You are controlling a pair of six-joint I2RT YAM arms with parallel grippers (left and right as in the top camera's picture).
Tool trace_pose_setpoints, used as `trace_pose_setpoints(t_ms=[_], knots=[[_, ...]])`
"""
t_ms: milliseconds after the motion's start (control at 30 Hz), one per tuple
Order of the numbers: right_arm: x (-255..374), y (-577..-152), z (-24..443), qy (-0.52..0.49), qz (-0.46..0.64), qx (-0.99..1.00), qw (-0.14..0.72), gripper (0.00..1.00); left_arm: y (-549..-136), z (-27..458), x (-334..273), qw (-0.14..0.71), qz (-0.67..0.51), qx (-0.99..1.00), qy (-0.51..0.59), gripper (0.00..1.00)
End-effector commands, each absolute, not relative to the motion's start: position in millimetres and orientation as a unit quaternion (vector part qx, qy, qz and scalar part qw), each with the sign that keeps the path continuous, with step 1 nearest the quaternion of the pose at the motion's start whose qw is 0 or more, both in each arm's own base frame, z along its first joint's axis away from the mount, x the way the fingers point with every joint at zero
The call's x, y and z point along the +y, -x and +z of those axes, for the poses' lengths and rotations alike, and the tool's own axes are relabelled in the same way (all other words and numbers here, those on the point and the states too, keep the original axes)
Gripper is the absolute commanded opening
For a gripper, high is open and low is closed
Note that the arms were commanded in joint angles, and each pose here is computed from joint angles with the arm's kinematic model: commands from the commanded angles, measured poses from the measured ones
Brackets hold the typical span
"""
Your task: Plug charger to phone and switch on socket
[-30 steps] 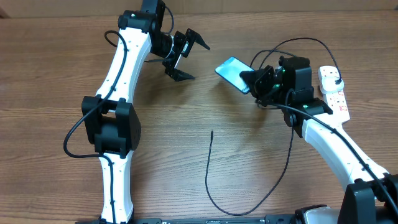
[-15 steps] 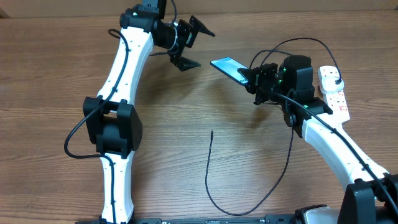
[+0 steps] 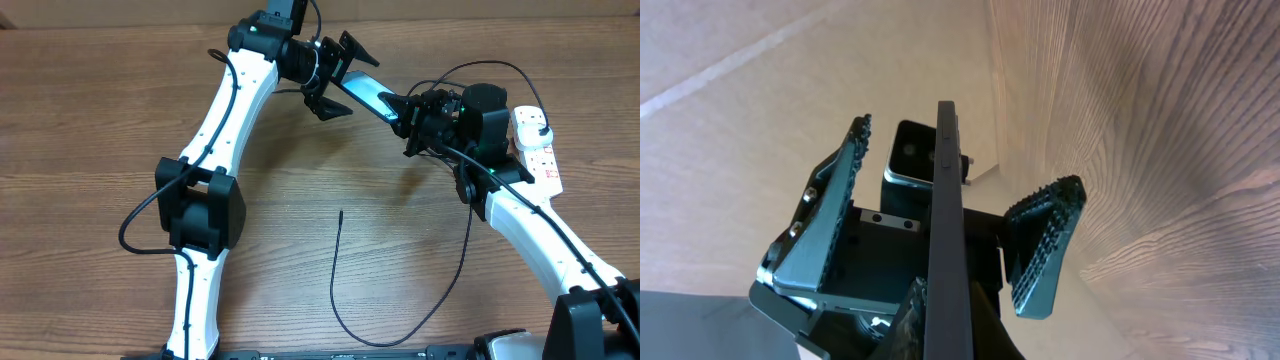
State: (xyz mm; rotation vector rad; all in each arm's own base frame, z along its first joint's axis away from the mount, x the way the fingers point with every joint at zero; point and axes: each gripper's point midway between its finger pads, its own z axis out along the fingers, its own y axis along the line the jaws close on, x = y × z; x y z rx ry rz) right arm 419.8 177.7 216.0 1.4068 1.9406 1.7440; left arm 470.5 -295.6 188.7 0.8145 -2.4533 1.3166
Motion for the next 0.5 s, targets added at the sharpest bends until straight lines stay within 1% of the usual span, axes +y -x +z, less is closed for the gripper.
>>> trace_pose_setpoints(t_ms=[0, 100, 233, 267, 400, 467], knots=[[180, -422, 234, -0.464, 0.603, 0.643, 0.087, 0.04, -469, 200, -303, 0.123, 0.458, -0.835, -0.279, 1.0], [180, -422, 234, -0.474, 0.605, 0.635, 0.078, 0.04, -466, 200, -307, 0.134, 0.455, -0.83, -0.293, 1.0], [180, -423, 234, -0.479, 0.605, 0.632, 0.076, 0.04, -466, 201, -312, 0.143, 0.455, -0.824, -0.307, 0.95], [180, -423, 234, -0.48, 0.605, 0.631, 0.075, 0.04, -466, 201, -313, 0.143, 0.455, -0.823, -0.308, 0.89], [179, -423, 234, -0.484, 0.604, 0.629, 0.075, 0.04, -467, 198, -314, 0.135, 0.446, -0.827, -0.315, 0.75], [179, -423, 234, -0.484, 0.604, 0.629, 0.075, 0.04, -467, 196, -315, 0.132, 0.442, -0.829, -0.317, 0.73]])
